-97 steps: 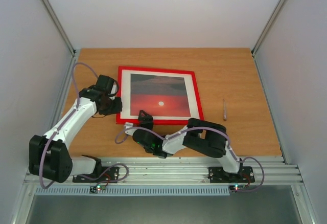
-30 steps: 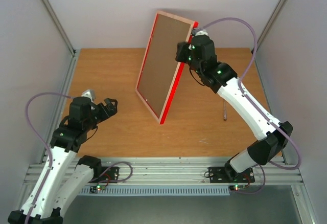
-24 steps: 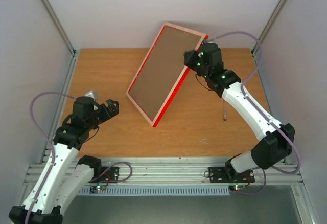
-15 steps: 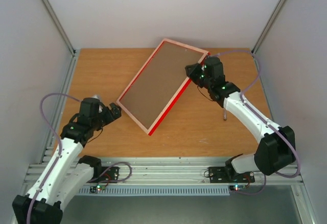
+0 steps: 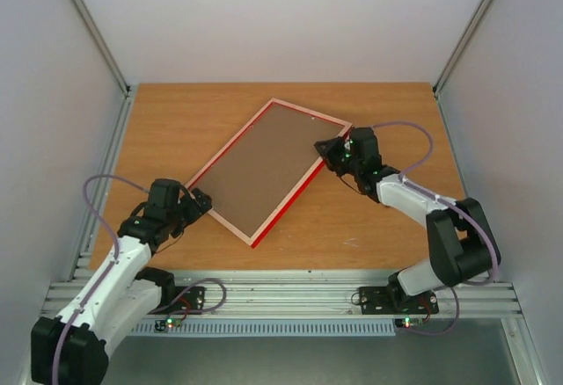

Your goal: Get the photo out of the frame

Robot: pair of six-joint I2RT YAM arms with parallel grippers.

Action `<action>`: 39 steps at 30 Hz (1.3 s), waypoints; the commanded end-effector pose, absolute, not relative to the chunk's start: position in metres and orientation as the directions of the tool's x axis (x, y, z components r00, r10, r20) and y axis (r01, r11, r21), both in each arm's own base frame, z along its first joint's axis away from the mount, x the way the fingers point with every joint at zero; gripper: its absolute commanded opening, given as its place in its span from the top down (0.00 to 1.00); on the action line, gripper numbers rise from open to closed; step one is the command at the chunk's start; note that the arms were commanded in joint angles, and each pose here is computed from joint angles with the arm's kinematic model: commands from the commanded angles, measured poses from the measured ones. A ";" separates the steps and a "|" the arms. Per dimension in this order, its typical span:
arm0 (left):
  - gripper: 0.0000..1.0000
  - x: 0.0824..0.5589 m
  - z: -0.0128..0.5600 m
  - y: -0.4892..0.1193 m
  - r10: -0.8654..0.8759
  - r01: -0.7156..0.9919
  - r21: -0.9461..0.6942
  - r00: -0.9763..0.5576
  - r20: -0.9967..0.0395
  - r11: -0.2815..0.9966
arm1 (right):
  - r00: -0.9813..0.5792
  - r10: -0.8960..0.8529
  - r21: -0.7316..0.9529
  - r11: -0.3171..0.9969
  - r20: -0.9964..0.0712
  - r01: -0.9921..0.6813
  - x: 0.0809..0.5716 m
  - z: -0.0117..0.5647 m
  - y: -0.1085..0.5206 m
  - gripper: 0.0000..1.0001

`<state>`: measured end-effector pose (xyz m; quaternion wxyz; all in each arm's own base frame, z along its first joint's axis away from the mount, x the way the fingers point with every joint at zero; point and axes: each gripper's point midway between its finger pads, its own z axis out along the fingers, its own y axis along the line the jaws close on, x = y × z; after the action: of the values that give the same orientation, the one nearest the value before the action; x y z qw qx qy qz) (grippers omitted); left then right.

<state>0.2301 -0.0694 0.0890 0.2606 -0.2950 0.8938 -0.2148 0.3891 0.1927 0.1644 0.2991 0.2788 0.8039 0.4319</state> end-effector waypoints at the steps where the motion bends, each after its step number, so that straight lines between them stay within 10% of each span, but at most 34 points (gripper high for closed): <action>1: 0.01 0.243 0.097 -0.068 -0.669 -0.411 -0.573 -0.650 -0.361 0.709 | -0.713 0.634 0.823 0.550 -0.299 0.144 0.395 0.128 0.191 0.81; 20: 0.01 0.281 0.100 -0.044 -0.574 -0.409 -0.422 -0.703 -0.420 0.809 | -0.841 0.527 0.788 0.567 -0.122 0.241 0.408 0.045 0.159 0.55; 39: 0.01 0.336 0.085 -0.044 -0.400 -0.315 -0.259 -0.814 -0.421 0.913 | -0.915 0.369 0.528 0.816 -0.162 0.235 0.358 0.073 0.122 0.20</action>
<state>0.3092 -0.0475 0.0725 0.2117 -0.2089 0.9495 -0.1001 0.3815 0.1307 0.0675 0.1502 0.1818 0.9273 0.2906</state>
